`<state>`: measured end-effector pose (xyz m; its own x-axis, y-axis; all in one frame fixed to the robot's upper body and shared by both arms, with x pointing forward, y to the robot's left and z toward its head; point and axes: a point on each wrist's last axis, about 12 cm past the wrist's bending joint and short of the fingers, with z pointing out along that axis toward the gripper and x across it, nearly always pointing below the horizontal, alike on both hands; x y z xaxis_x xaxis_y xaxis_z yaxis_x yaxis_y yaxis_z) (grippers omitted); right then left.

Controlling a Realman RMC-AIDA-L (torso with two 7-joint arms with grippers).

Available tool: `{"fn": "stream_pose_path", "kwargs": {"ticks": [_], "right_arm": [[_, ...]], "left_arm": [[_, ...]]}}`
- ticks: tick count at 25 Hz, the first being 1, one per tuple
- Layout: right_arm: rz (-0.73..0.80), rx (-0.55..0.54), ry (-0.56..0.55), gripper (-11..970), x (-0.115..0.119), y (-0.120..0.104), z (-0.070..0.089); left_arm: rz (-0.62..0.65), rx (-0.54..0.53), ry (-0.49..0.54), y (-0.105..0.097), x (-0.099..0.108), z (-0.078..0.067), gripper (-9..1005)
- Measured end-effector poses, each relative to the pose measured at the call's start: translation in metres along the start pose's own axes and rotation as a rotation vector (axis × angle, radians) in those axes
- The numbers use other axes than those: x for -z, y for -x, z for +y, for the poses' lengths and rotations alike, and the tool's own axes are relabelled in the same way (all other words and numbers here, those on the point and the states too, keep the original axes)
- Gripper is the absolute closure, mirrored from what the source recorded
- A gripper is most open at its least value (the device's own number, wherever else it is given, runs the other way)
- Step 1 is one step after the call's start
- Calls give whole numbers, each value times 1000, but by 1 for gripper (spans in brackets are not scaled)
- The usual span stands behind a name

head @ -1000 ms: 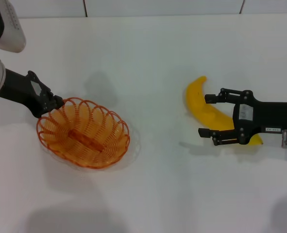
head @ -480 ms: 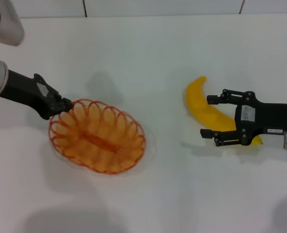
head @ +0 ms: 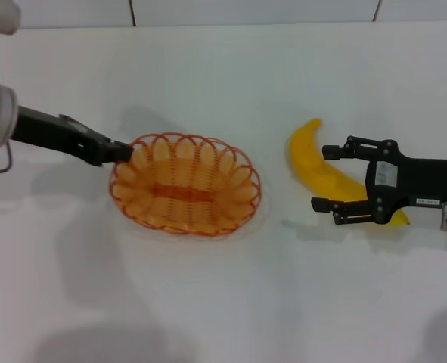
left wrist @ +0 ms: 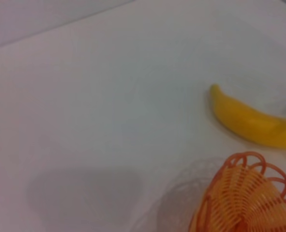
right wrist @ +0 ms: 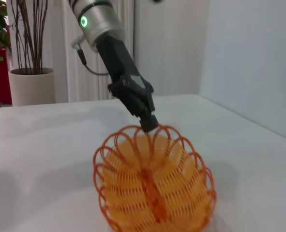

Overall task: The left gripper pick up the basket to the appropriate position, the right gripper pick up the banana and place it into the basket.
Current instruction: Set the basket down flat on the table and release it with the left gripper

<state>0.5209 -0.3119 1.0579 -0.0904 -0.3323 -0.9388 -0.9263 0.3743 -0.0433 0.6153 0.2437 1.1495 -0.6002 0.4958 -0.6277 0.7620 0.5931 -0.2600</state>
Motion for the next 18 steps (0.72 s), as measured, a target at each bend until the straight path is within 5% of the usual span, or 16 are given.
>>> {"fn": "stream_pose_path", "kwargs": {"ticks": [6, 18], "right_arm": [[-2, 2, 2, 119, -1, 1, 0], [-10, 3, -4, 124, -1, 2, -1]], "left_arm": [[-22, 49, -35, 7, -22, -2, 967], [-41, 75, -78, 8, -30, -6, 964]]}}
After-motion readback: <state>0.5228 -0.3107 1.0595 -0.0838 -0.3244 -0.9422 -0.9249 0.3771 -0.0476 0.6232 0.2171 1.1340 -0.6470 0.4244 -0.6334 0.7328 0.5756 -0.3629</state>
